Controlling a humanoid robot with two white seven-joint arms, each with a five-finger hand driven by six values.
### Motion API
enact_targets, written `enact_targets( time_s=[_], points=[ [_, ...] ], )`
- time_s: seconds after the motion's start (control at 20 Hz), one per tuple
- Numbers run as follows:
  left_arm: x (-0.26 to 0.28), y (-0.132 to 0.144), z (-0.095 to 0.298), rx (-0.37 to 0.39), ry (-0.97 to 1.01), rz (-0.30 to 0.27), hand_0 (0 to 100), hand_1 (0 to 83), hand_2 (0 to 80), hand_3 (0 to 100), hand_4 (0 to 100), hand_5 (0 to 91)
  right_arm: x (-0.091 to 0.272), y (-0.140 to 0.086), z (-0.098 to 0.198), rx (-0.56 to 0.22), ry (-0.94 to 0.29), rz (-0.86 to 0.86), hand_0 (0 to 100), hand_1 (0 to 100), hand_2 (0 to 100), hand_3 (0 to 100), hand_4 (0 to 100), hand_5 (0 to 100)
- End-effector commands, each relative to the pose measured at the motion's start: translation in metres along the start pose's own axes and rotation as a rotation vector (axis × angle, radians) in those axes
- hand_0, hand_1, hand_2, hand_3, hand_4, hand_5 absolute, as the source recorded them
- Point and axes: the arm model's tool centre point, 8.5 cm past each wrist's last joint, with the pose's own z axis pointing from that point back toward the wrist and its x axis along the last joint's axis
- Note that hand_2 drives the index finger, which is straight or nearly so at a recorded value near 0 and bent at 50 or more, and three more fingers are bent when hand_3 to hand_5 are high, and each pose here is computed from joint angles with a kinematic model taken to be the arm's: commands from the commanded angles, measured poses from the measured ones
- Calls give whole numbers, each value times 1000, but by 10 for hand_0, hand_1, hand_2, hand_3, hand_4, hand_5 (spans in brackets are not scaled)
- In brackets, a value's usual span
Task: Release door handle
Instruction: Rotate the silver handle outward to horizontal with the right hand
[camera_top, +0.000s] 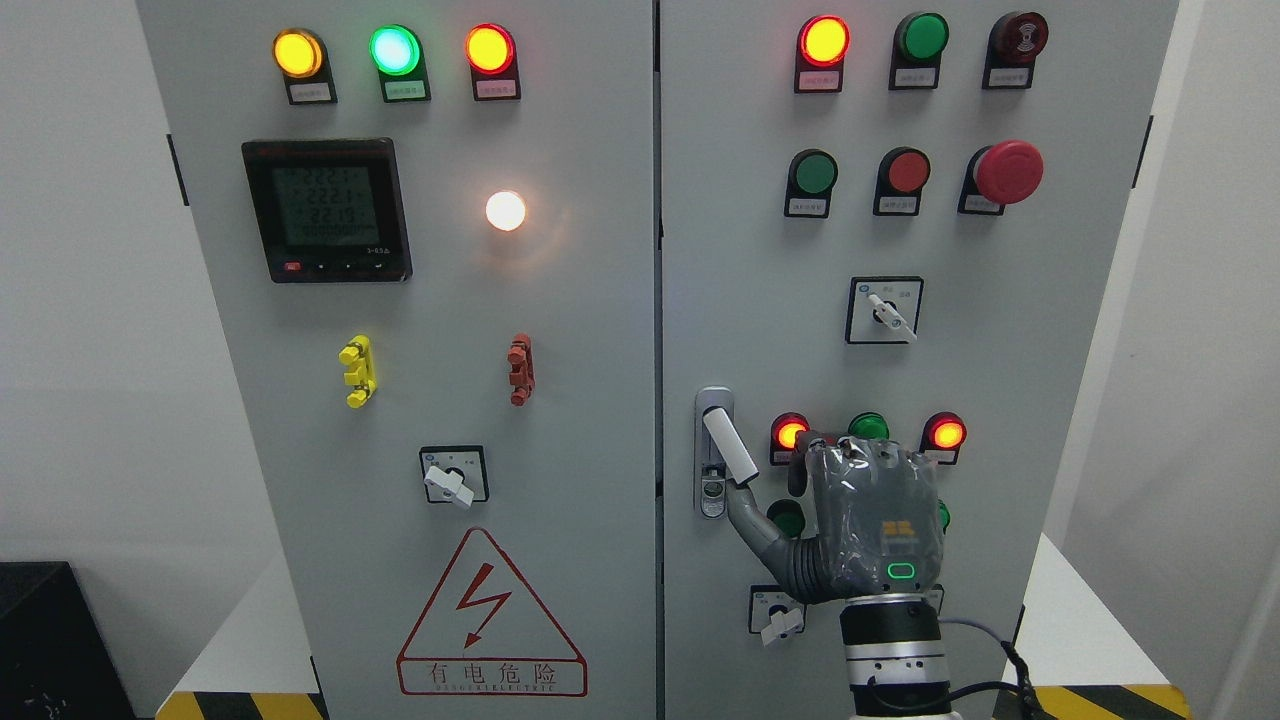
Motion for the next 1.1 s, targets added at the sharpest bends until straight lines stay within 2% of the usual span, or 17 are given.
enact_targets(
  time_s=[0.0, 1.05],
  points=[
    [7, -1, -1, -3, -18, -22, 0, 0, 22, 95, 12, 0, -2, -1, -1, -3, 6, 2, 295, 370, 781, 1000, 980, 914],
    [7, -1, -1, -3, -18, -22, 0, 0, 23, 93, 13, 0, -6, -7, -4, -19, 16, 4, 298, 366, 781, 1000, 979, 915]
  ],
)
